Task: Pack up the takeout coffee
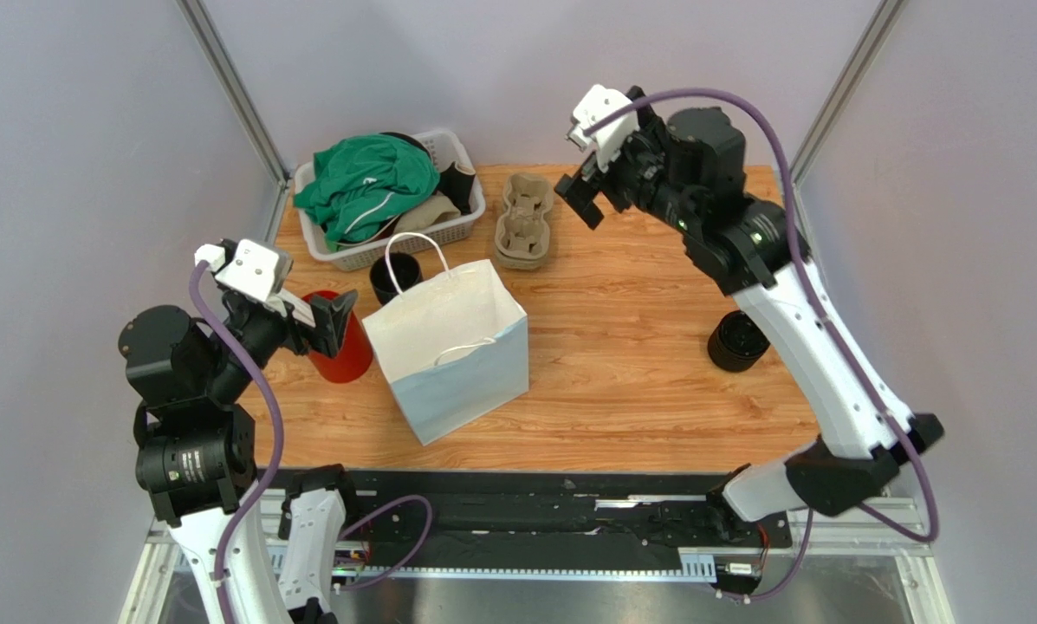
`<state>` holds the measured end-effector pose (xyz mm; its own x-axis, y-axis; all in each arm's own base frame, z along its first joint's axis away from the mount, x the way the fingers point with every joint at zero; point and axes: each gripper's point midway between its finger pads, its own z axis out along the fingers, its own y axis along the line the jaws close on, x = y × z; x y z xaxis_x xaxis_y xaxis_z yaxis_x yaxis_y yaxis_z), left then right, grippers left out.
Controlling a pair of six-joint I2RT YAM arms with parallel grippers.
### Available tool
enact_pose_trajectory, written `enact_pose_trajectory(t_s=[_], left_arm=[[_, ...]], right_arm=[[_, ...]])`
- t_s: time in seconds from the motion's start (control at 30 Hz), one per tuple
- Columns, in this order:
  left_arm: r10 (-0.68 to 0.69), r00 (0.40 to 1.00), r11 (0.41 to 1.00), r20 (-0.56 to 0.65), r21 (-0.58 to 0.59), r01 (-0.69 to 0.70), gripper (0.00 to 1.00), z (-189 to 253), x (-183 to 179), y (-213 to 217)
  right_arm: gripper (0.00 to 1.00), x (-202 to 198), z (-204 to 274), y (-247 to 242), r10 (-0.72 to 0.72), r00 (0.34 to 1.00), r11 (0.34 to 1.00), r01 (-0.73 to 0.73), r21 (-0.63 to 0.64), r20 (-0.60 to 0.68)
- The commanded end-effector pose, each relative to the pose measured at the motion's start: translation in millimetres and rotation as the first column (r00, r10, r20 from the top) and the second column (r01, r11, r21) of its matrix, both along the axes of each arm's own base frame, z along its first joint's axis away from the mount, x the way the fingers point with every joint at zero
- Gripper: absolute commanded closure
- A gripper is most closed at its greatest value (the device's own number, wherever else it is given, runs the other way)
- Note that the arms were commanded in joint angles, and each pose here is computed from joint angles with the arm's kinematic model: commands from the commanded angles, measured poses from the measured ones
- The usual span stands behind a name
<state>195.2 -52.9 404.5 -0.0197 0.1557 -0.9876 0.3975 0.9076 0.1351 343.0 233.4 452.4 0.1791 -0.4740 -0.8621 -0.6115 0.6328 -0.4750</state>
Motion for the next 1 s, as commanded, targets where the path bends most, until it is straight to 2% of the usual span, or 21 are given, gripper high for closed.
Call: enact_pose_trajectory(t_s=[0.0, 0.03, 0.13, 0.23, 0.27, 0.33, 0.43, 0.6, 0.7, 0.73, 0.87, 0.97], left_arm=[[0.006, 0.999, 0.998, -0.043, 0.070, -0.003, 0.01, -0.6, -5.8, 4.4], [0.002, 0.999, 0.997, -0.043, 0.080, 0.002, 0.01, 1.7, -8.3, 3.7], [0.018, 0.998, 0.991, -0.056, 0.131, -0.011, 0.01, -3.5, -12.0, 8.4], [0.037, 0.998, 0.985, -0.059, 0.168, -0.026, 0.01, -9.7, -15.7, 12.6], [0.035, 0.998, 0.984, -0.059, 0.177, -0.024, 0.01, -10.9, -16.2, 12.9], [0.025, 0.997, 0.983, -0.077, 0.183, -0.010, 0.01, -16.9, -17.5, 11.8], [0.040, 0.993, 0.985, -0.109, 0.173, -0.021, 0.01, -24.3, -13.9, 15.0], [0.090, 0.984, 0.987, -0.152, 0.143, -0.068, 0.01, -34.4, 0.0, 24.7], [0.107, 0.979, 0.988, -0.172, 0.130, -0.085, 0.01, -37.7, 6.1, 28.4], [0.109, 0.979, 0.988, -0.173, 0.125, -0.088, 0.01, -36.5, 6.5, 28.6], [0.107, 0.978, 0.990, -0.177, 0.115, -0.088, 0.01, -35.3, 8.2, 28.5], [0.103, 0.977, 0.991, -0.185, 0.106, -0.084, 0.01, -38.8, 10.2, 28.4]], right_arm=[[0.01, 61.3, -13.2, 18.5, 0.042, 0.999, 0.999, -0.042, -0.007, 0.012], [0.01, 84.1, -33.0, 24.7, 0.029, 0.999, 1.000, -0.030, -0.011, -0.022], [0.02, 147.0, -51.3, 26.7, -0.071, 0.996, 0.997, 0.073, 0.040, -0.046], [0.02, 184.6, -54.3, 26.3, -0.133, 0.990, 0.987, 0.137, 0.083, -0.051], [0.02, 203.6, -80.8, 31.7, -0.146, 0.986, 0.987, 0.151, 0.060, -0.079], [0.02, 222.4, -98.4, 33.7, -0.180, 0.980, 0.982, 0.184, 0.040, -0.081], [0.06, 250.0, -127.6, 29.0, -0.291, 0.948, 0.950, 0.303, 0.079, -0.131], [0.08, 254.5, -190.6, 33.8, -0.297, 0.897, 0.920, 0.360, 0.152, -0.328], [0.08, 251.5, -210.6, 37.9, -0.296, 0.862, 0.903, 0.393, 0.175, -0.411], [0.08, 247.6, -220.5, 46.3, -0.254, 0.856, 0.913, 0.366, 0.182, -0.450], [0.12, 232.5, -253.2, 52.2, -0.183, 0.775, 0.907, 0.371, 0.201, -0.605], [0.14, 220.0, -274.9, 53.8, -0.161, 0.726, 0.913, 0.367, 0.179, -0.668]])
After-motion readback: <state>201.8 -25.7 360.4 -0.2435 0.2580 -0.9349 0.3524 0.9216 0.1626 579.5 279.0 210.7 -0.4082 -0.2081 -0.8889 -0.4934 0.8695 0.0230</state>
